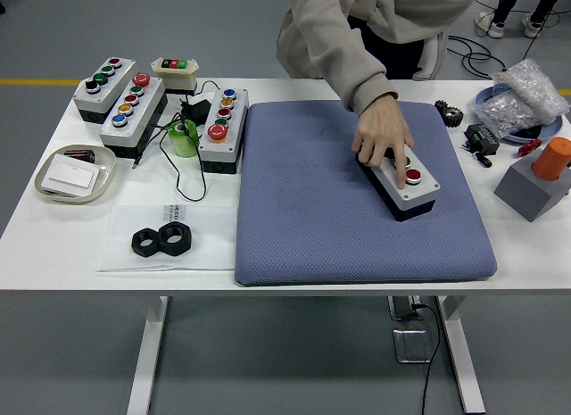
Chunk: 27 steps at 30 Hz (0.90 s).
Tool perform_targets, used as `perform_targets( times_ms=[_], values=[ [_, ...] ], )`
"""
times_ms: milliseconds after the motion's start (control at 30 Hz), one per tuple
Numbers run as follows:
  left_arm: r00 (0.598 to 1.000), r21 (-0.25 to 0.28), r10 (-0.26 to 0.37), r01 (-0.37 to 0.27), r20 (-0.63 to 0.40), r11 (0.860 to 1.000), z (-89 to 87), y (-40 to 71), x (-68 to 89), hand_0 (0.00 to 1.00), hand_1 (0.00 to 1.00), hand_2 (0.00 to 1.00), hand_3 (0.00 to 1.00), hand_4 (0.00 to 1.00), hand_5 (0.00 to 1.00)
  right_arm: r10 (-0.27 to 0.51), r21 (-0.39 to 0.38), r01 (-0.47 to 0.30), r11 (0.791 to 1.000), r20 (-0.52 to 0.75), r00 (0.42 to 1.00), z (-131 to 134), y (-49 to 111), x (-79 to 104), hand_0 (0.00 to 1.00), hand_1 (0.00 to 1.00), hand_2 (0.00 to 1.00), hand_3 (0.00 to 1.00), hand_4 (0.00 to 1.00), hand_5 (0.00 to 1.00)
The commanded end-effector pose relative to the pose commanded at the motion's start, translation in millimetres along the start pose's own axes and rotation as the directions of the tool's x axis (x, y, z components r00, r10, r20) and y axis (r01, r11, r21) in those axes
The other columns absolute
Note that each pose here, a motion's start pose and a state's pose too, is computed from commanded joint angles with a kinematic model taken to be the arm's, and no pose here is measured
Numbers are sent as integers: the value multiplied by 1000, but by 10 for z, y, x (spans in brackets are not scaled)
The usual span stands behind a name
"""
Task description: Pick up the button,place it on the desk,press the button,press the button
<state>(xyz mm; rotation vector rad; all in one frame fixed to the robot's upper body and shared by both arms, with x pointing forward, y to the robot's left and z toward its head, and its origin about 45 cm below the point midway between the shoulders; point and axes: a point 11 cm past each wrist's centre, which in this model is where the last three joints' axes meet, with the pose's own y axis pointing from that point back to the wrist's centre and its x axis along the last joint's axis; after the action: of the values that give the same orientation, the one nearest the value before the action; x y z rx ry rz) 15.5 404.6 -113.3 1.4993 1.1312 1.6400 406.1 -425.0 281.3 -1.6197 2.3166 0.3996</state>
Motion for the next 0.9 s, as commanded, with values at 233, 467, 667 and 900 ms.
perform_targets(
  times_ms=[233,467,667,900],
  values=[
    [1000,9,3,-3,8,1000,-36,-6,9,776,816,895,815,576,998,8,-15,-8,1000,1,1000,52,-4,1,885,780,843,859,620,158],
    [1000,12,4,-4,10,1000,-53,-8,11,776,816,895,814,574,998,10,-22,-10,1000,18,1000,69,-10,-26,890,782,843,858,622,156],
    [1000,6,3,-3,7,1000,-27,-5,11,777,816,895,814,575,998,21,-14,-21,1000,23,1000,30,-16,-9,893,783,844,858,621,155],
    [1000,3,0,0,3,1000,-4,-2,7,776,816,895,814,574,998,38,-15,-38,999,25,999,12,-19,7,895,784,843,856,620,156]
  ],
)
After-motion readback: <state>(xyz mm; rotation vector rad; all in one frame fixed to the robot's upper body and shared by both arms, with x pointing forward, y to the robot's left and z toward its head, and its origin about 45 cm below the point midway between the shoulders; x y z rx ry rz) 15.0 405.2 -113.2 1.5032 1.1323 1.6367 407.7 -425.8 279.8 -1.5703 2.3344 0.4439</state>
